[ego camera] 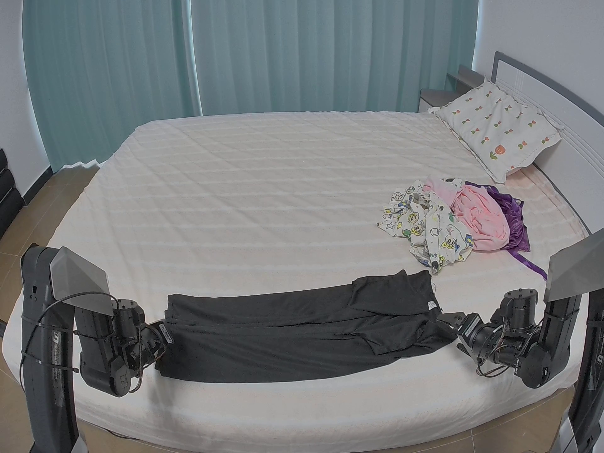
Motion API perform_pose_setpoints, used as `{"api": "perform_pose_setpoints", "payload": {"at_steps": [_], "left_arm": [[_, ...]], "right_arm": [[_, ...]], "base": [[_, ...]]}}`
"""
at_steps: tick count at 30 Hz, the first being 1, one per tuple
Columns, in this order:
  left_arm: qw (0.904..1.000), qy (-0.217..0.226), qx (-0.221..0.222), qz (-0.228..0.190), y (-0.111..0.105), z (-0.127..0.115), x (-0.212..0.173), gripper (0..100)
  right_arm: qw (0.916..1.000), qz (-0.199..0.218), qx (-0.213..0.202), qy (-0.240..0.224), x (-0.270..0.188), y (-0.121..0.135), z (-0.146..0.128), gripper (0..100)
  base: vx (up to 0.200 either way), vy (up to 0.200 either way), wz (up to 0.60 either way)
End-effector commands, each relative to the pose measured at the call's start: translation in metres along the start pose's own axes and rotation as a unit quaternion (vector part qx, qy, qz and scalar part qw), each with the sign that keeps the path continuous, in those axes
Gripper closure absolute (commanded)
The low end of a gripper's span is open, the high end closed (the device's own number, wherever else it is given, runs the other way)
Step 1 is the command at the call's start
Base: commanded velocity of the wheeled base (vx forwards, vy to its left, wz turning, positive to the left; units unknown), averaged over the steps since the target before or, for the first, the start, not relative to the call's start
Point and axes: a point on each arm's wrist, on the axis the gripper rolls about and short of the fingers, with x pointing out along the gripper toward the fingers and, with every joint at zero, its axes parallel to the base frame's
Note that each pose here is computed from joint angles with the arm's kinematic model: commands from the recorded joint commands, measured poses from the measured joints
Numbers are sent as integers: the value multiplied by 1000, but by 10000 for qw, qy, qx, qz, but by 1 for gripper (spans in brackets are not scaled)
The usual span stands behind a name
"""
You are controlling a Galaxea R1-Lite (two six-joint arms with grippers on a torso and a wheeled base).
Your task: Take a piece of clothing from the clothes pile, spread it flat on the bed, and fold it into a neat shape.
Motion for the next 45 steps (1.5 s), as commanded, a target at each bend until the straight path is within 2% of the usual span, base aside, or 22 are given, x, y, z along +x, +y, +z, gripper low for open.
{"api": "perform_pose_setpoints", "payload": {"at_steps": [1,6,10,11,13,14,15,17,18,22,31,39,45], "left_arm": [[10000,-1,-15,27,2,0,0,0],[9999,32,-91,49,3,0,-4,0],[9987,118,-500,78,3,0,-15,0],[9971,89,-749,49,2,4,-20,0],[9925,73,-1216,-27,1,10,-30,0],[9914,64,-1309,-41,1,11,-32,0],[9866,35,-1629,-105,0,16,-39,0],[9829,49,-1831,-162,-1,19,-45,0],[9754,120,-2181,-291,-2,22,-55,0],[9624,233,-2669,-444,-3,25,-65,0],[9616,299,-2705,-352,2,21,-61,0],[9612,266,-2728,-321,5,23,-60,0],[9606,232,-2755,-288,7,24,-60,0]], "right_arm": [[10000,63,-41,50,0,4,-4,0],[9996,248,-138,97,-4,15,-8,0],[9989,370,-47,300,-2,25,-22,0],[9985,393,-9,388,0,28,-28,0],[9982,397,-53,455,8,31,-35,0],[9982,394,-70,451,10,32,-37,0],[9981,370,-128,477,17,35,-43,0],[9981,302,-173,499,23,34,-49,0],[9987,184,-247,417,33,32,-58,0],[9989,126,-370,256,42,38,-66,0],[9980,126,-518,344,47,47,-78,0],[9983,162,-508,253,58,55,-74,0],[9980,241,-588,13,71,57,-61,0]], "base": [[0,0,0],[0,0,0],[0,0,0],[0,0,0],[0,0,0],[0,0,0],[0,0,0],[0,0,0],[0,0,0],[0,0,0],[0,0,0],[0,0,0],[0,0,0]]}}
